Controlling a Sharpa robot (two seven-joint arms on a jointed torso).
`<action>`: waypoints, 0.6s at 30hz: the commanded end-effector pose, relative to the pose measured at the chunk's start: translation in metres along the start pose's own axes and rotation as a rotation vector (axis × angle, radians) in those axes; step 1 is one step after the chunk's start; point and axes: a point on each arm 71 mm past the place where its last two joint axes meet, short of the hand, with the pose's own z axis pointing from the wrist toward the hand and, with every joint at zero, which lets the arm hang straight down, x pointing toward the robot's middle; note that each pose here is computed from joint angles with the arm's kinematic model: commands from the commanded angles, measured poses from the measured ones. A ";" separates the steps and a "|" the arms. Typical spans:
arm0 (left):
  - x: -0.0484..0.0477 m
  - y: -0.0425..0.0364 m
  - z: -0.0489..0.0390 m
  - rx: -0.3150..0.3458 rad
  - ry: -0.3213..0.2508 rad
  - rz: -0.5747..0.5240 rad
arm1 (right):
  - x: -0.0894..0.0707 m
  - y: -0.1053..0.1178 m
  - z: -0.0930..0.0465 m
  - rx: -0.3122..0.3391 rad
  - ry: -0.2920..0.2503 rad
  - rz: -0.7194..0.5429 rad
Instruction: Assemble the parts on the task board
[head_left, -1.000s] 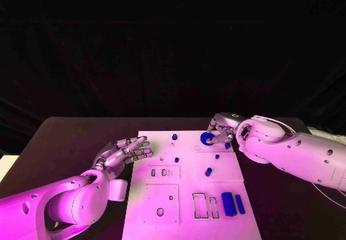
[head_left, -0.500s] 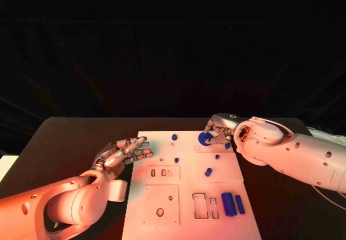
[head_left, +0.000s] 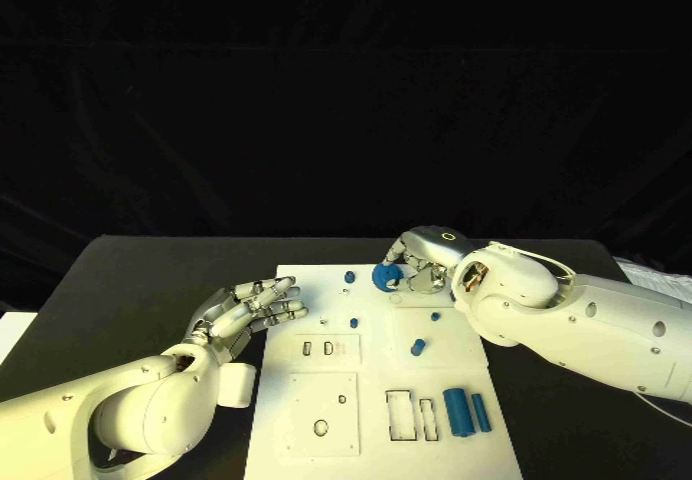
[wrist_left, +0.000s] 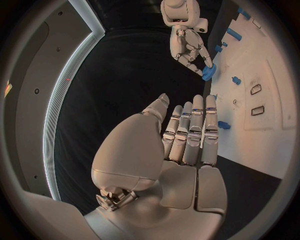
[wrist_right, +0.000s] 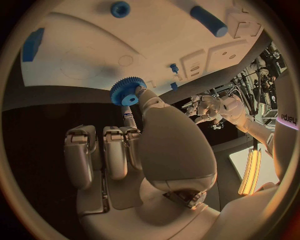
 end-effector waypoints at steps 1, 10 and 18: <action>0.0028 -0.0008 -0.0004 0.006 0.018 -0.010 | -0.004 0.012 0.001 -0.048 -0.074 -0.053; 0.0034 -0.0011 -0.0009 0.006 0.019 -0.010 | 0.011 0.042 0.008 -0.110 -0.044 -0.051; 0.0043 -0.0009 -0.0007 0.007 0.021 -0.011 | 0.023 0.054 0.018 -0.127 -0.019 -0.048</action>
